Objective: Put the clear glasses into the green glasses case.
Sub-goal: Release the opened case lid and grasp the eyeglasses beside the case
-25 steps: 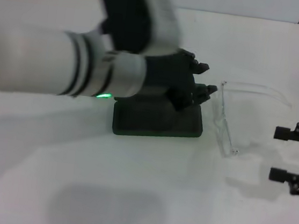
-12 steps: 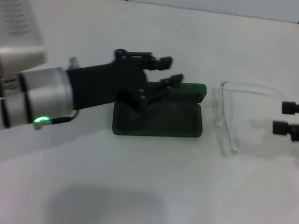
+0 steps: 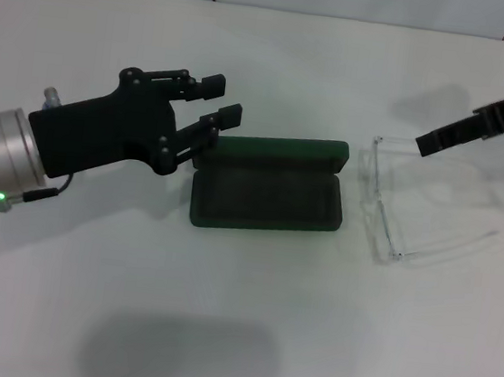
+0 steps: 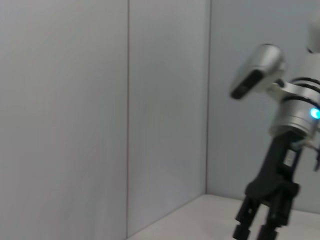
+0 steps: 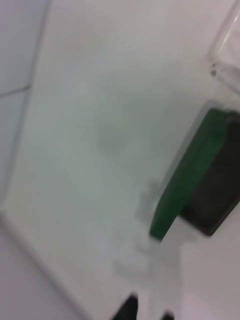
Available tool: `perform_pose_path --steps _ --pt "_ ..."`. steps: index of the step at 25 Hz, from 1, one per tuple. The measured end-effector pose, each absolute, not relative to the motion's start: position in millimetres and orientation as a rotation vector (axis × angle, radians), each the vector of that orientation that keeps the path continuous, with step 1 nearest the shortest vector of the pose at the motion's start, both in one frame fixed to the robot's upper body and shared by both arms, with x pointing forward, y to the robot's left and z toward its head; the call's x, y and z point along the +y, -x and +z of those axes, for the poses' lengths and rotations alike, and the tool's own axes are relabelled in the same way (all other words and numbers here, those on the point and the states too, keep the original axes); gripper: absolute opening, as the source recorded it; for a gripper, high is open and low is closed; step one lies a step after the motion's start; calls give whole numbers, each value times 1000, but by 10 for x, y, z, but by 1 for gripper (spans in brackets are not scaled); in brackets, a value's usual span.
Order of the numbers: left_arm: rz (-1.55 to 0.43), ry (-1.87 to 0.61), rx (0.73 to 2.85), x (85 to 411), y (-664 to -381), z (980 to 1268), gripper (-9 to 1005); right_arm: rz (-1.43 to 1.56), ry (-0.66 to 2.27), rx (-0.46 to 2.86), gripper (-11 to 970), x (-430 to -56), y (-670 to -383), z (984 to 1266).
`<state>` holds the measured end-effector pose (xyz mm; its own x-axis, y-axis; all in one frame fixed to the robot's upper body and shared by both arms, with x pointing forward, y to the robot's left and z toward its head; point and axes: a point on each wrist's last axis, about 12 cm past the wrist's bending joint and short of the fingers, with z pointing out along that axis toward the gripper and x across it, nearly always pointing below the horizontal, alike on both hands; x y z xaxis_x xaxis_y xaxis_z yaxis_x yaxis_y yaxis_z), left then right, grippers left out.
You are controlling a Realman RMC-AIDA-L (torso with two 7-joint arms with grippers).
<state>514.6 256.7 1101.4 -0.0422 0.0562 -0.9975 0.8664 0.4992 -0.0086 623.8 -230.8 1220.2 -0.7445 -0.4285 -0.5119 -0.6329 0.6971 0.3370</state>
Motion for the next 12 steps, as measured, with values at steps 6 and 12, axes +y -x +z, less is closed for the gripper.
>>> perform_pose_path --steps 6,12 --pt "-827 -907 1506 2633 -5246 11102 454 569 831 2667 790 -1829 -6332 12329" --pt "-833 -908 1520 2642 -5248 11017 469 478 836 2755 764 -1593 -6276 12156"
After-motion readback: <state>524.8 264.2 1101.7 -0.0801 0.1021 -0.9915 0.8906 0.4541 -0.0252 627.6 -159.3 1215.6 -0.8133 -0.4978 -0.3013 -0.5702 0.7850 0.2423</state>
